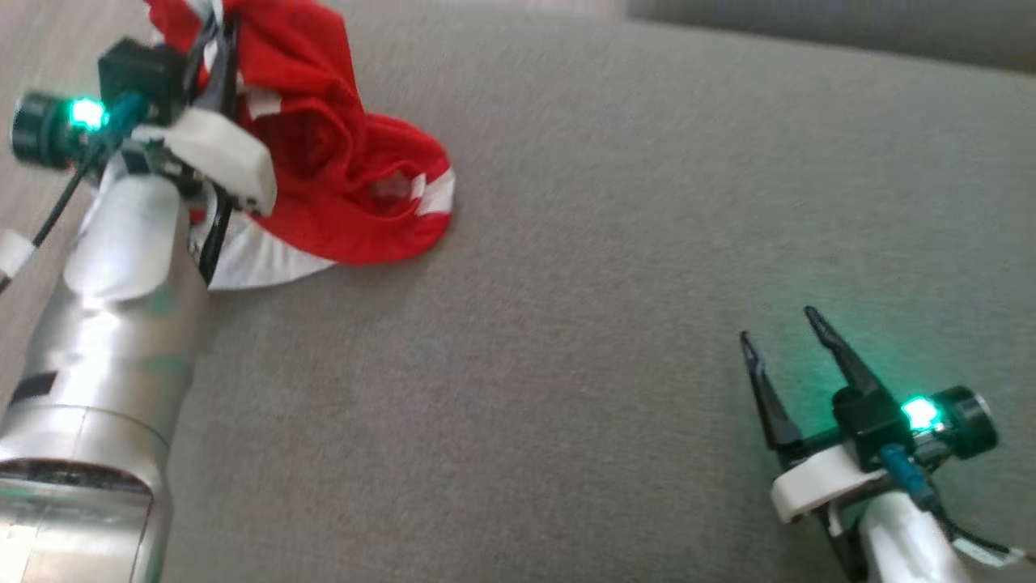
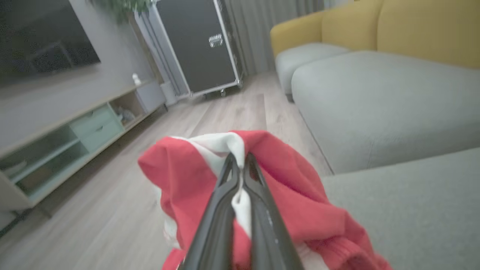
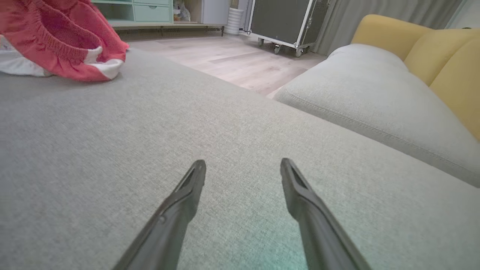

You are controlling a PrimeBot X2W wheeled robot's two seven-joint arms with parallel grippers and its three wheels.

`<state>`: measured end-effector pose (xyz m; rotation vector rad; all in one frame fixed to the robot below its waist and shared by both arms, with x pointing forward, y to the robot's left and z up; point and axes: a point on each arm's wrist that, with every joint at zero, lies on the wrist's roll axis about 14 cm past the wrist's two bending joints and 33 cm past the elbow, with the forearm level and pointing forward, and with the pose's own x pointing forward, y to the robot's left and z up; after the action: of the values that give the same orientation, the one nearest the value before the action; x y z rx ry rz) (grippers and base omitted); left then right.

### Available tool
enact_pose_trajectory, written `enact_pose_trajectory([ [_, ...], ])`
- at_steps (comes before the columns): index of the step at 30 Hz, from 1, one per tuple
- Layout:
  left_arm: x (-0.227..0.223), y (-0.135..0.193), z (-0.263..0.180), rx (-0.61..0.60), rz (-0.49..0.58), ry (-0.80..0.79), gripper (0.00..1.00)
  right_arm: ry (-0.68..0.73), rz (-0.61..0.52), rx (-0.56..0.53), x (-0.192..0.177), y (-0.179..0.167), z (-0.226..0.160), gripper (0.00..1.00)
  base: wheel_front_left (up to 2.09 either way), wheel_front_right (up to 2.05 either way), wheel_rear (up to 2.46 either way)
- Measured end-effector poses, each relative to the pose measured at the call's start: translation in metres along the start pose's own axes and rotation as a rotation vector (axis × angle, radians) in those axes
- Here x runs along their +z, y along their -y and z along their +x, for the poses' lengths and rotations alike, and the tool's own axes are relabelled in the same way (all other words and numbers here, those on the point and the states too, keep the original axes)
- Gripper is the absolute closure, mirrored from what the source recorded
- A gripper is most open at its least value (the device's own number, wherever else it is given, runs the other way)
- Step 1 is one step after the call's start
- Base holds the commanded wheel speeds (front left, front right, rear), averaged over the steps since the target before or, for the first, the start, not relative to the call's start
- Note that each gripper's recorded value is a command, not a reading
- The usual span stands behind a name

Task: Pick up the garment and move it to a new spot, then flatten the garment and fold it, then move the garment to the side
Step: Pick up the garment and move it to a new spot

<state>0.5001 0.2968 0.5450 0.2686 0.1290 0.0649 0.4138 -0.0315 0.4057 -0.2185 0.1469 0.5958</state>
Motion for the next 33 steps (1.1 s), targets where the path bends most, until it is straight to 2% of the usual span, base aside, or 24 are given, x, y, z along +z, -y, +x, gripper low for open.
enact_pose_trajectory([
  [2, 0.034, 0.012, 0.001, -0.044, 0.035, 0.091, 1.00, 0.018, 0.007, -0.025, 0.009, 0.002, -0.009, 0.00, 0.00, 0.00, 0.00],
  [5, 0.084, 0.062, 0.000, -0.185, 0.074, 0.237, 1.00, 0.023, 0.024, -0.079, 0.014, 0.008, -0.029, 0.00, 0.00, 0.00, 0.00],
  [9, 0.155, 0.130, -0.018, -0.384, 0.060, 0.443, 1.00, 0.028, 0.039, -0.178, 0.017, 0.025, -0.062, 0.00, 0.00, 0.00, 0.00],
  [14, 0.222, 0.181, -0.044, -0.554, 0.040, 0.623, 1.00, 0.064, 0.089, -0.303, 0.024, 0.046, -0.098, 0.00, 0.00, 0.00, 0.00],
  [19, 0.277, 0.255, -0.080, -0.752, -0.014, 0.786, 1.00, 0.078, 0.132, -0.437, 0.021, 0.068, -0.137, 0.00, 0.00, 0.00, 0.00],
  [23, 0.258, 0.331, -0.100, -0.952, -0.060, 0.725, 1.00, 0.075, 0.161, -0.521, 0.015, 0.080, -0.161, 0.00, 0.00, 0.00, 0.00],
  [26, 0.199, 0.379, -0.097, -1.068, -0.050, 0.565, 1.00, 0.062, 0.189, -0.553, 0.009, 0.086, -0.167, 0.00, 0.00, 0.00, 0.00],
  [27, 0.174, 0.387, -0.090, -1.083, -0.040, 0.502, 1.00, 0.056, 0.196, -0.557, 0.007, 0.088, -0.165, 0.00, 0.00, 0.00, 0.00],
  [28, 0.174, 0.387, -0.090, -1.083, -0.040, 0.502, 1.00, 0.056, 0.196, -0.557, 0.007, 0.088, -0.165, 0.00, 0.00, 0.00, 0.00],
  [30, 0.121, 0.394, -0.070, -1.079, -0.027, 0.369, 1.00, 0.053, 0.200, -0.555, 0.007, 0.094, -0.158, 0.00, 0.00, 0.00, 0.00],
  [31, 0.101, 0.393, -0.058, -1.055, -0.075, 0.301, 1.00, 0.056, 0.201, -0.558, 0.009, 0.099, -0.155, 0.00, 0.00, 0.00, 0.00],
  [32, 0.081, 0.390, -0.046, -1.021, -0.126, 0.233, 0.00, 0.060, 0.202, -0.562, 0.010, 0.103, -0.152, 0.00, 0.00, 0.00, 0.00],
  [33, 0.064, 0.388, -0.038, -0.989, -0.154, 0.183, 0.00, 0.063, 0.203, -0.572, 0.011, 0.108, -0.152, 0.00, 0.00, 0.00, 0.00],
])
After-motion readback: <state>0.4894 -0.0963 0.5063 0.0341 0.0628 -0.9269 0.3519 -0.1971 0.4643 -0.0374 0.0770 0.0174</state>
